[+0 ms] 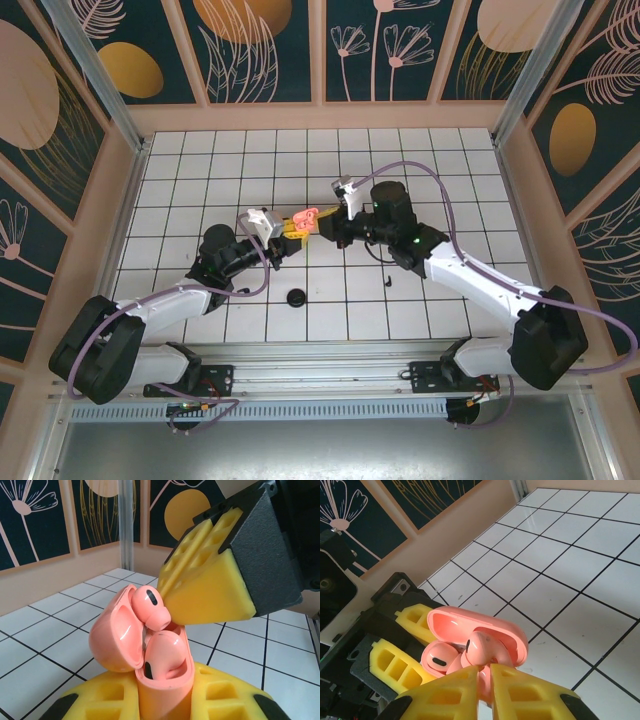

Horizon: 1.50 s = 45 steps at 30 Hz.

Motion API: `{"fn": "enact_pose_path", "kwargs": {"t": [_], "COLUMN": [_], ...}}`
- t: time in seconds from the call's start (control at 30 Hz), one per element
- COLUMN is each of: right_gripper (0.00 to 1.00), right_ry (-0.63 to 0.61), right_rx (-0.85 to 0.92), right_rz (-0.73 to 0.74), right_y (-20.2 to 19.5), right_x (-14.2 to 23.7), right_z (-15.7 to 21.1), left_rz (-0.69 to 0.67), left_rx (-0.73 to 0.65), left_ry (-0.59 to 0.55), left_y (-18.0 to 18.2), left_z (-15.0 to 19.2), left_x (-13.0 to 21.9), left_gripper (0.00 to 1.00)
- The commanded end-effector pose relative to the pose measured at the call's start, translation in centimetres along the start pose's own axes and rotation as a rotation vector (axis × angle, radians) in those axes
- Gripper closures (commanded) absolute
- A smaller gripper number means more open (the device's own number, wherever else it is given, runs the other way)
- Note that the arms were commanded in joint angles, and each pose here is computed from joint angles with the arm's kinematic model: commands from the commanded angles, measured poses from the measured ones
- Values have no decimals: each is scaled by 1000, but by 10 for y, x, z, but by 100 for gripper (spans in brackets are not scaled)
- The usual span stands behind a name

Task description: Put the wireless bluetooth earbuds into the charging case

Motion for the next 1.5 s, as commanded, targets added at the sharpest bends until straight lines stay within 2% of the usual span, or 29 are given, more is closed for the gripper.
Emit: {"fn": "enact_pose_path", "kwargs": {"t": [0.0, 0.43, 0.8, 0.93, 1.07, 1.17, 1.37, 1.47], "right_gripper": [85, 80, 76, 74, 67, 66, 69, 55], "right_ry": [-2, -9, -56, -52, -34, 18, 88, 50], "right_rx": [-9, -6, 15, 72, 237, 386, 803, 945], "right_rz": [-14, -32, -55, -33, 13, 32, -84, -75], "right_y": [3, 6, 14, 15, 15, 15, 29, 31], "right_x": [8, 11, 26, 34, 47, 55, 65, 67], "right_z": [2, -1, -19, -22, -31, -36, -38, -45], "left_rz": [37, 35, 34, 39, 39, 37, 47, 50], "left_rx": [-47, -44, -36, -37, -48, -57, -70, -80], "left_ry": [-68, -66, -56, -49, -34, -22, -10, 0], "left_y": [-10, -9, -9, -9, -9, -9, -10, -11], "left_z": [-23, -23, -20, -19, -17, -16, -15, -13], "left_x": [-1, -2, -2, -2, -2, -3, -2, -2], "left_gripper": [92, 92, 92, 92, 92, 92, 92, 92]}}
Point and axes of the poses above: each hand's point on the last joint's axis, 136 mm out from that joint toward the fingers, its own x axis back along the fingers, its own y axis along the line the jaws close on, z = x × y, the point moved 4 cm from there along x, back along the fingers, and after that the axes turned 14 degrees about x, right-handed, at the moved point
